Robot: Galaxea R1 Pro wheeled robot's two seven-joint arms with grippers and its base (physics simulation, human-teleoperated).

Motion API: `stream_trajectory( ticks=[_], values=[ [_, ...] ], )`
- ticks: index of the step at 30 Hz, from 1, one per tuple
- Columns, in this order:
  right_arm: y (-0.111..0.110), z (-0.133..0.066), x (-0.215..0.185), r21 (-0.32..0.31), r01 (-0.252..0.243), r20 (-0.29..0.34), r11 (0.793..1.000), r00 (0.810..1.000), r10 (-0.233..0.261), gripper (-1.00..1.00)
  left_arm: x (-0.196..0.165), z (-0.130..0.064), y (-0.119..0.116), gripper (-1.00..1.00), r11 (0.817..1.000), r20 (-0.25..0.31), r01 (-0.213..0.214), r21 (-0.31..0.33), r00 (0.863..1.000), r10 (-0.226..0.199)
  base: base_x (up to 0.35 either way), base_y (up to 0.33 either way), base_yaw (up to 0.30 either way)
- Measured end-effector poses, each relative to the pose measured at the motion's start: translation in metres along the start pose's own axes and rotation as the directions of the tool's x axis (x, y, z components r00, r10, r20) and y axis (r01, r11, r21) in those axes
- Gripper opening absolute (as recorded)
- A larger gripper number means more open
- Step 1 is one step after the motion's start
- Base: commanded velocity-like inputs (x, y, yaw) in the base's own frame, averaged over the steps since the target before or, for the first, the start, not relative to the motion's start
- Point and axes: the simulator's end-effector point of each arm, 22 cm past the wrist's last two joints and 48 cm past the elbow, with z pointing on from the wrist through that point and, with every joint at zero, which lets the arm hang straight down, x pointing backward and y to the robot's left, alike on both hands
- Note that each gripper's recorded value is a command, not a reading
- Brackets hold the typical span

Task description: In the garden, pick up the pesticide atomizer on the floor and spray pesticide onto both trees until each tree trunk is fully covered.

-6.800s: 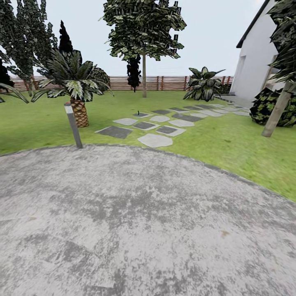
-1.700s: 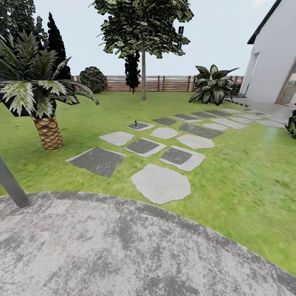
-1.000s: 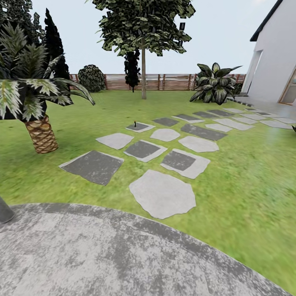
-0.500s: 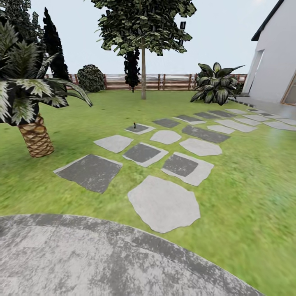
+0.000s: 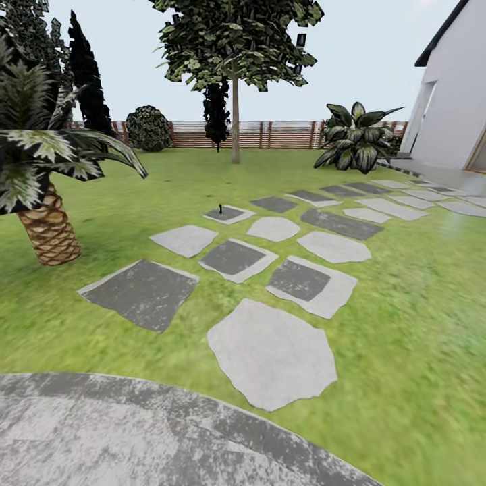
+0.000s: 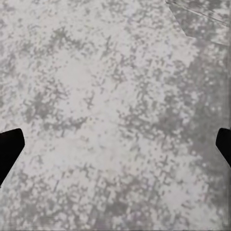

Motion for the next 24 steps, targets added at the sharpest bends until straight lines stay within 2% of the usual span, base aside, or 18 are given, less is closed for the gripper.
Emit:
stream_trajectory(
  ticks=[24],
  values=[
    [0.0003,0.0000,-0.0001,-0.001,0.000,0.000,1.000,1.000,0.000,1.00,-0.0002,0.0001,-0.0001,1.00,1.000,0.000,-0.001,0.000,1.000,0.001,0.339,0.000,0.000]
  ],
)
